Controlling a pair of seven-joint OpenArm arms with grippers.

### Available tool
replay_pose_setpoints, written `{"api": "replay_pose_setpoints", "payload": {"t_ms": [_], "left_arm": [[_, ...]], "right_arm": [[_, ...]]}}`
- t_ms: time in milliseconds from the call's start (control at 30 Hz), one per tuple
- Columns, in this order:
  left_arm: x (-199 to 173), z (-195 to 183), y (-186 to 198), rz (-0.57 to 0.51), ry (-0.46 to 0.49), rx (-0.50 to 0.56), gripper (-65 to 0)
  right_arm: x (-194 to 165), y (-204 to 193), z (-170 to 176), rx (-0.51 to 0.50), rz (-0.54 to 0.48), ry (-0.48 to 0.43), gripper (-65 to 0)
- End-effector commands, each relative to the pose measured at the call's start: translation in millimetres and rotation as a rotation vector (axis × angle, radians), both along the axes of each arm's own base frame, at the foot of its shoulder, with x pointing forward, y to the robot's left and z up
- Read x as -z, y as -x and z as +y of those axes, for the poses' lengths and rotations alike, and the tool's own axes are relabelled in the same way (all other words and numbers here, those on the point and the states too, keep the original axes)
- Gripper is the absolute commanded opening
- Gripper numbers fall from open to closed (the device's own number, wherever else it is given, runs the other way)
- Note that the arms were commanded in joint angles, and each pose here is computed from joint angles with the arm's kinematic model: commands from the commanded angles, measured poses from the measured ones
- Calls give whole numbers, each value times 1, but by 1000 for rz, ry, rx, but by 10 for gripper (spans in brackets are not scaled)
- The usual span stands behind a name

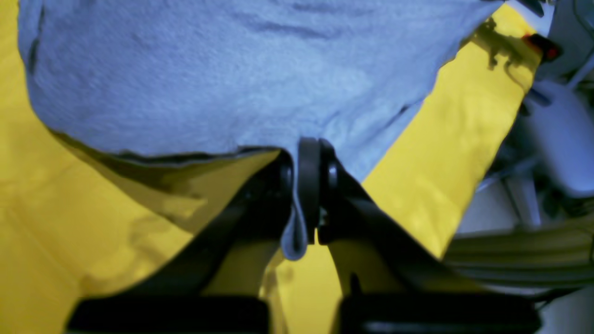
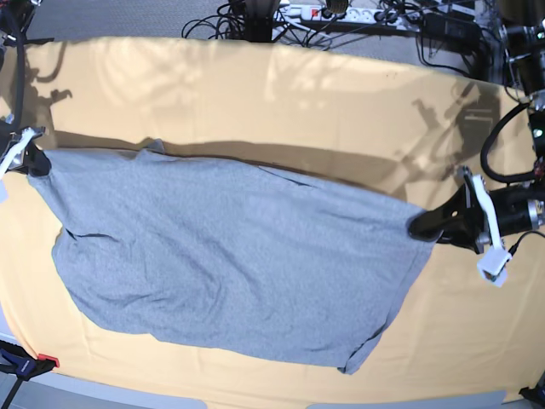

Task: Layout the t-shirt on the table in an organized manner, then fold the t-shirt properly
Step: 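Pull the grasped ends apart and drag the shirt toward the robot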

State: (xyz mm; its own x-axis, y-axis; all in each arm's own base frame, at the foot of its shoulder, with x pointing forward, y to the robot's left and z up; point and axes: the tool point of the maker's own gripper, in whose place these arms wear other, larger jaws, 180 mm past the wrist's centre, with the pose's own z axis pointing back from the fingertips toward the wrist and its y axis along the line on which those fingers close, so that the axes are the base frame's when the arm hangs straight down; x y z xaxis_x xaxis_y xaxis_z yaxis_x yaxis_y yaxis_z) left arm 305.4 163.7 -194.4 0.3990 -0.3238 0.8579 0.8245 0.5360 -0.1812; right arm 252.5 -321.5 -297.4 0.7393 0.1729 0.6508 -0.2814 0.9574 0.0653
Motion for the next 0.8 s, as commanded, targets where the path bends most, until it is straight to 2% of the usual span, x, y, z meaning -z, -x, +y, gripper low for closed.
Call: {"api": "replay_pose_setpoints", "payload": {"t_ms": [0,200,333,567,767], "left_arm": [[-15,-2,3,-50,0,20,-650],[4,-16,37,-12,-37,82,-650],[20,-20,57,39,-48,108,-650],[39,-10,75,122,-89,112,-650],[35,12,76,132,-195,114,-650]], "right_arm": [[-15,-4,-4,-17,-38,21,-650],[-15,7,16,-84,-10,-84,-650],[-8,19,21,-98,20,-113,-650],[5,47,23,-118,104,-75,-650],[-1,61,9,-166,167,22,-650]]}}
